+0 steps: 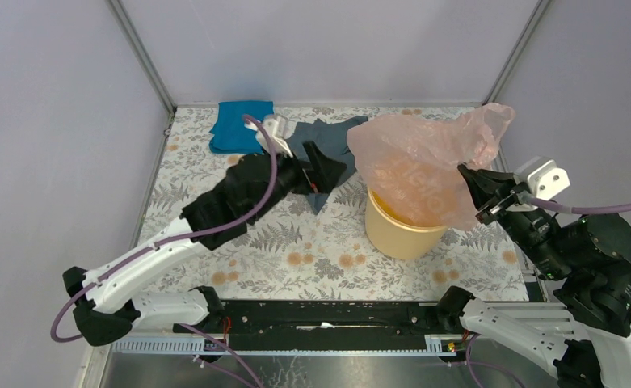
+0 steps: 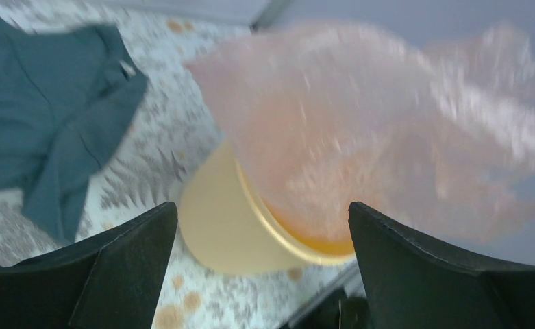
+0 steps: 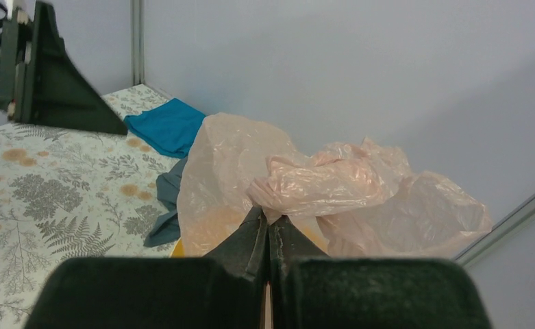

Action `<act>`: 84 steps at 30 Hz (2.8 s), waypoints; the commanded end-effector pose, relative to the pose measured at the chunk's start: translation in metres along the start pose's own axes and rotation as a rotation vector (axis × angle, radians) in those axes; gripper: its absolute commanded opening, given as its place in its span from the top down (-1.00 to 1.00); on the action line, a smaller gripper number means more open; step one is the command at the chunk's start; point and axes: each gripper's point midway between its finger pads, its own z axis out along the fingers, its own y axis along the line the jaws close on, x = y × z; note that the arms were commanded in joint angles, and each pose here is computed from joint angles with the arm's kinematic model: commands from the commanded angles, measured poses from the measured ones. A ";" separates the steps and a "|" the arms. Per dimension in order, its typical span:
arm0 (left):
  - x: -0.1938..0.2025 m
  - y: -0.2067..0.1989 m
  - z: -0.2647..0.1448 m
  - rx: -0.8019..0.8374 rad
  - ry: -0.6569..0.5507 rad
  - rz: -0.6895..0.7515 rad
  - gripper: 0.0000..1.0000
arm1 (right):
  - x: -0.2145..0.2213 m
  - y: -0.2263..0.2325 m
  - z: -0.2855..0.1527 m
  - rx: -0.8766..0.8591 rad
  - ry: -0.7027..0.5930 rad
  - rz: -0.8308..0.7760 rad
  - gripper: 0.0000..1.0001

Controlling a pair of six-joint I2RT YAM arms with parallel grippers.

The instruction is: Put the trash bags into the trash bin

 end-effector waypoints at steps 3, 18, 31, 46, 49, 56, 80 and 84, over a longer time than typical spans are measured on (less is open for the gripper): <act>-0.079 0.005 0.021 0.094 -0.194 -0.137 -0.98 | -0.012 -0.001 -0.011 -0.014 -0.044 0.039 1.00; -0.028 -0.096 0.123 0.543 0.066 -0.135 -0.19 | -0.018 0.021 -0.017 -0.130 -0.089 0.093 1.00; 0.104 -0.041 0.201 -0.041 0.290 0.427 0.39 | 0.027 -0.006 0.014 0.160 0.017 0.236 1.00; 0.014 -0.094 0.131 0.194 0.100 0.250 -0.21 | 0.010 0.021 0.007 -0.028 -0.062 0.217 1.00; -0.003 -0.083 0.120 0.229 0.088 0.233 -0.45 | 0.017 0.052 0.006 -0.192 -0.025 0.211 1.00; -0.056 -0.045 0.118 0.371 0.054 0.037 -0.82 | 0.025 0.087 0.004 -0.371 0.013 0.223 1.00; 0.072 -0.068 0.182 0.376 0.260 0.216 0.35 | 0.040 0.052 0.015 -0.111 0.026 0.331 1.00; 0.093 -0.012 0.194 0.101 0.311 0.196 0.69 | 0.045 0.016 0.022 0.126 0.006 0.427 1.00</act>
